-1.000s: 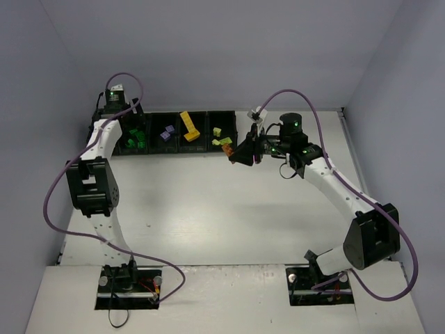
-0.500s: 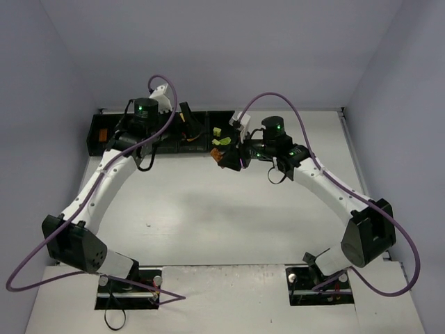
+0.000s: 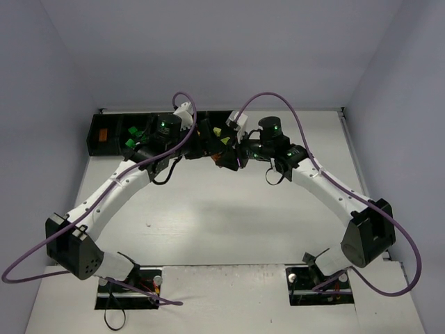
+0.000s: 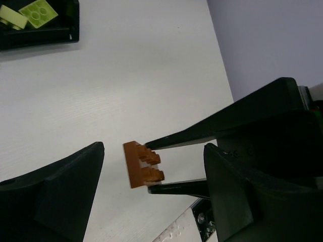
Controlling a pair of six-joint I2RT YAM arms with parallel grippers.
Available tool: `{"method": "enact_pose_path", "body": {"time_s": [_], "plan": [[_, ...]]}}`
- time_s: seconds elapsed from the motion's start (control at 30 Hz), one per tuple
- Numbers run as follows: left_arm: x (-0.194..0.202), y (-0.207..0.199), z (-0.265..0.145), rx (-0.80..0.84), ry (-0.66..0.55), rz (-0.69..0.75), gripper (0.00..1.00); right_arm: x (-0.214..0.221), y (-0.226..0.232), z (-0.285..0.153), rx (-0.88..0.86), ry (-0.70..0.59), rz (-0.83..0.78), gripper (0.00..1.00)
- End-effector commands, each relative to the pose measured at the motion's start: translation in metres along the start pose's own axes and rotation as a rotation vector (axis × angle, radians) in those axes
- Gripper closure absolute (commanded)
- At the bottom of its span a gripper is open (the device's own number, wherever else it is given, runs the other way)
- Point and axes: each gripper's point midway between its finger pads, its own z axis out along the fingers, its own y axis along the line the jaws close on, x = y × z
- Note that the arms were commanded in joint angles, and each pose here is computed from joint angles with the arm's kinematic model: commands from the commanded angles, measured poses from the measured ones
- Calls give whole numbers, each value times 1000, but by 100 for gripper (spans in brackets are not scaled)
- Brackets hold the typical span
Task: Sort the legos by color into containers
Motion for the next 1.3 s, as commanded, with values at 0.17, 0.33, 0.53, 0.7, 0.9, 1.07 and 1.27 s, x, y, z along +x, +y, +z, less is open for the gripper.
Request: {"method": "enact_pose_path", "body": {"time_s": [0.17,0.33,0.53,0.7,0.9,1.07,1.27], "plan": [[-16,-30,-4,67,-88,28,50,-38,4,-3,4,-92,-86,100],[-13,-23,-3,47,-88,25,87,-38,4,-2,7,-90,-83,100],[-10,-21,0,43,-76,23,100,-37,1,-2,19,-89,-80,100],[-19,-7,-6,-8,-108,38,100,-33,-6,-2,58,-80,-58,42],[-70,63,-39,-194,-221,46,100,-20,-19,-7,141,-64,-1,20],[-130,149,-97,-485,-365,103,100,-8,-23,-14,184,-52,35,20],[-194,261,-166,-856,-536,77,100,6,-21,-17,194,-36,62,20]]}}
